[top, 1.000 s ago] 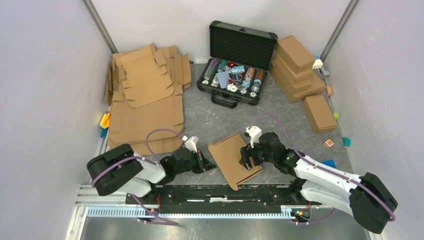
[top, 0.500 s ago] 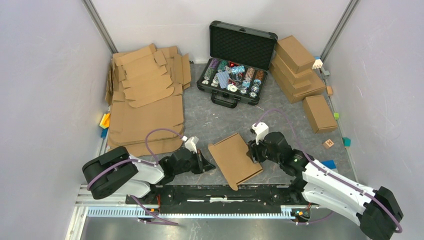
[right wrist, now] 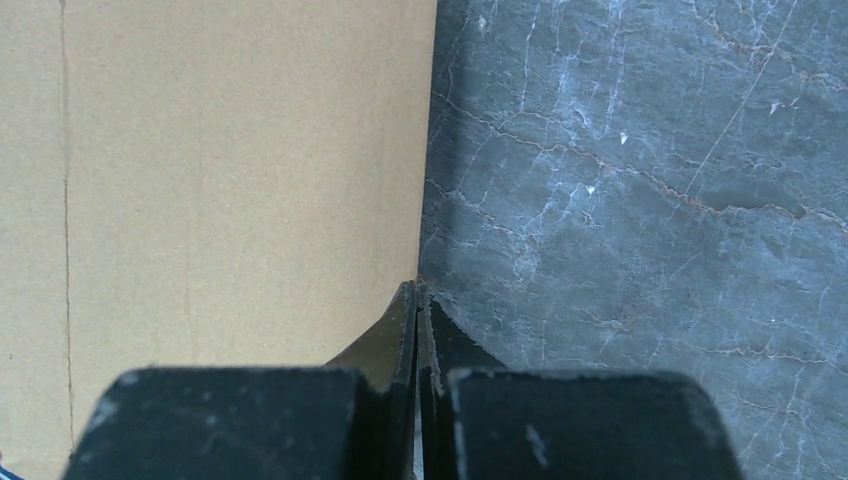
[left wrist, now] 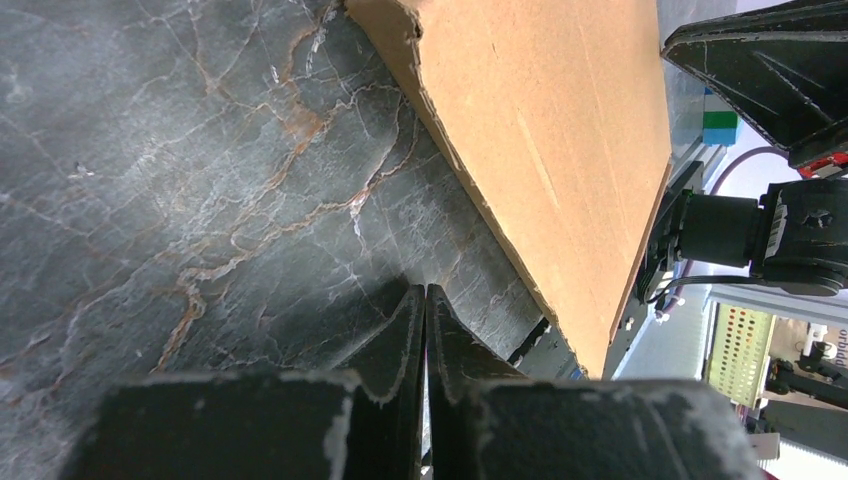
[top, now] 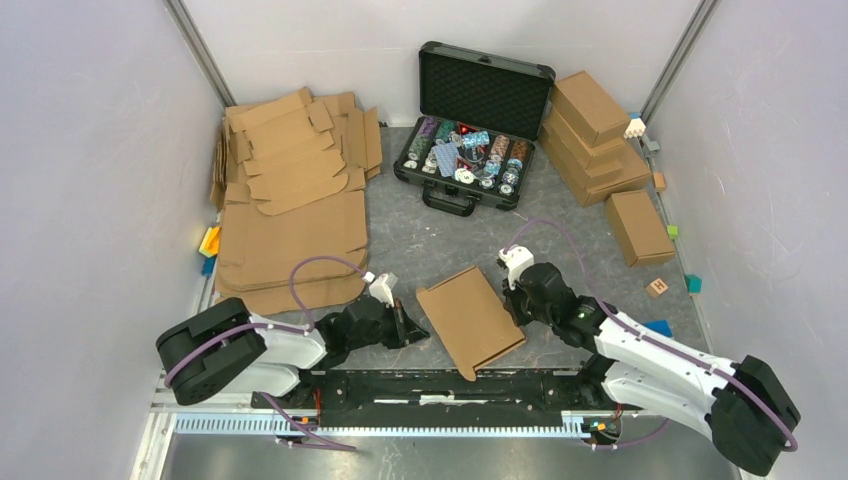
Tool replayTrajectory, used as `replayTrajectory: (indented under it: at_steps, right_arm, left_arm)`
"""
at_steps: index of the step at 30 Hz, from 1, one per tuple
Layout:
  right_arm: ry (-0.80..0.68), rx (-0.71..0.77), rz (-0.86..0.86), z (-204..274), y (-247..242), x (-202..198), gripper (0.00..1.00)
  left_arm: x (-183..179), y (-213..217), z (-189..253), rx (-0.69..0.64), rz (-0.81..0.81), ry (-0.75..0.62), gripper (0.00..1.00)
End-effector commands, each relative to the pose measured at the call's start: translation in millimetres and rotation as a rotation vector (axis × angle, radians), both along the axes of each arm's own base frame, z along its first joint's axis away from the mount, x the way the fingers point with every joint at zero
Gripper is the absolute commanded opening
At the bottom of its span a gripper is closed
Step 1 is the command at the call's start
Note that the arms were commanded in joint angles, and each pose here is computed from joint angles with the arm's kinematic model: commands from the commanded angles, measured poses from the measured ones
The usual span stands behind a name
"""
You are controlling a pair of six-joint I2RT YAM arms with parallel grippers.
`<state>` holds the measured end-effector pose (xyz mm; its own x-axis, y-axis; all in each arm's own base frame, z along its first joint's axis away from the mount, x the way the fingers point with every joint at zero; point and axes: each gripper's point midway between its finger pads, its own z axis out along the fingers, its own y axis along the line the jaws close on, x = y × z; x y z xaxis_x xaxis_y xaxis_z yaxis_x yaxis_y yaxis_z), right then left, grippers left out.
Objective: Fold the paper box
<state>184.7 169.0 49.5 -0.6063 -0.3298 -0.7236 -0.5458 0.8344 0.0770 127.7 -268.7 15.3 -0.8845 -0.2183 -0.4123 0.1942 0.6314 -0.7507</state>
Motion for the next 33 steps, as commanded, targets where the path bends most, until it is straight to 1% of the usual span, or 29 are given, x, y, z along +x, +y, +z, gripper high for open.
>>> replayTrajectory:
  at_steps: [1, 8, 18, 24, 29, 33]
  right_arm:
    - [-0.009, 0.012, -0.001, -2.9, 4.5, 4.0, 0.0]
    - [0.016, -0.014, 0.007, -12.6, 1.3, 0.0, 0.0]
    - [0.049, -0.086, -0.039, -29.2, -11.0, -0.3, 0.0]
    - [0.046, -0.155, -0.131, -36.2, -27.6, 5.5, 0.0]
    - [0.061, -0.134, -0.101, -39.1, -21.1, 2.9, 0.0]
    - [0.059, -0.09, -0.071, -33.4, -11.1, 2.7, 0.0]
  left_arm:
    - [8.4, -4.1, 7.2, 0.012, -0.001, -0.055, 0.07]
    - [9.5, -5.5, 5.5, 0.021, -0.003, -0.055, 0.07]
    - [10.4, -5.2, 1.1, 0.029, 0.004, -0.046, 0.08]
    - [10.8, -4.5, -0.4, 0.035, 0.007, -0.046, 0.09]
    - [11.4, -8.8, -0.1, 0.028, 0.0, -0.045, 0.09]
    - [16.4, -30.9, 8.3, 0.014, -0.038, -0.061, 0.09]
